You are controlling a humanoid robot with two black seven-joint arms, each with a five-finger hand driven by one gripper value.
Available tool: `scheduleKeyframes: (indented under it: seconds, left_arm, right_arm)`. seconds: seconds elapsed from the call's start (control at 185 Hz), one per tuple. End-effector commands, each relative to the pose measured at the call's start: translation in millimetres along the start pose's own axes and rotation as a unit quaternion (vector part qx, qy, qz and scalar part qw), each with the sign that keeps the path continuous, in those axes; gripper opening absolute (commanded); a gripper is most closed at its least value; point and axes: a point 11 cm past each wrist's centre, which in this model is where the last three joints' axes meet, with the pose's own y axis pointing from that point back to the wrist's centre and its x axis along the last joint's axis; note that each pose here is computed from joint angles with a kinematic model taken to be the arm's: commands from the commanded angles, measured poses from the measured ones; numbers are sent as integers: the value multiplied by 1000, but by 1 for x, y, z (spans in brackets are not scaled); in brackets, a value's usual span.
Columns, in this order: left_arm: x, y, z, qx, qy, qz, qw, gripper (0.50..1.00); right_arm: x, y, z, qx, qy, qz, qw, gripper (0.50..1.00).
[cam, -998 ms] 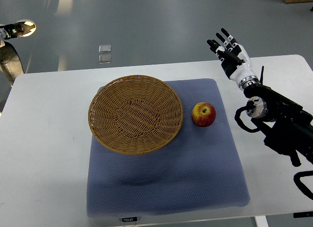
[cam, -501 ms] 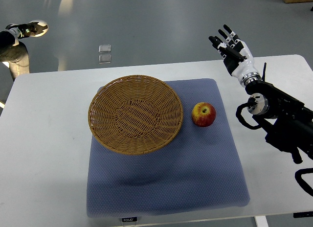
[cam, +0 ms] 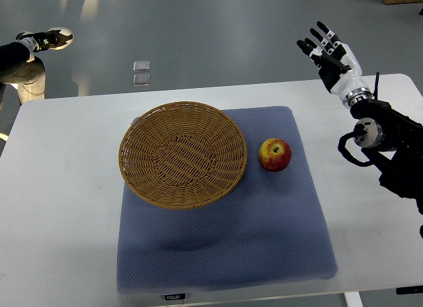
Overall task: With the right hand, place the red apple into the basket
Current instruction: 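Swing the right hand over and down toward the apple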
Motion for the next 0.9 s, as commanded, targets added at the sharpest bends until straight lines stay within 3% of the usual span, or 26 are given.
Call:
scheduleKeyframes:
  seconds: [0.0,0.146,0.313,0.566,0.766,0.82,0.825,0.895]
  left_arm:
    - [0,0,0,0,0,0,1000,1000]
    - [0,0,0,0,0,0,1000,1000]
    - [0,0,0,0,0,0,1000,1000]
    - [0,0,0,0,0,0,1000,1000]
    - [0,0,0,0,0,0,1000,1000]
    - [0,0,0,0,0,0,1000,1000]
    - [0,0,0,0,0,0,1000,1000]
    - [0,0,0,0,0,0,1000,1000]
  right_arm:
    - [1,5,-12,-9,58,-38,998,921]
    - [-7,7,-26,-14,123,-93,988,921]
    - [-26,14,-64,-30,297,-237,925,921]
    - [-76,44,-100,-37,394,-402,826,921]
    - [-112,65,-78,-59,495,-494,712,921]
    - [-112,65,-78,-59,495,-494,712,921]
    - [-113,68,-65,-68,528,-503,681,921]
    - [-114,69,-49,-75,563,-511,645,921]
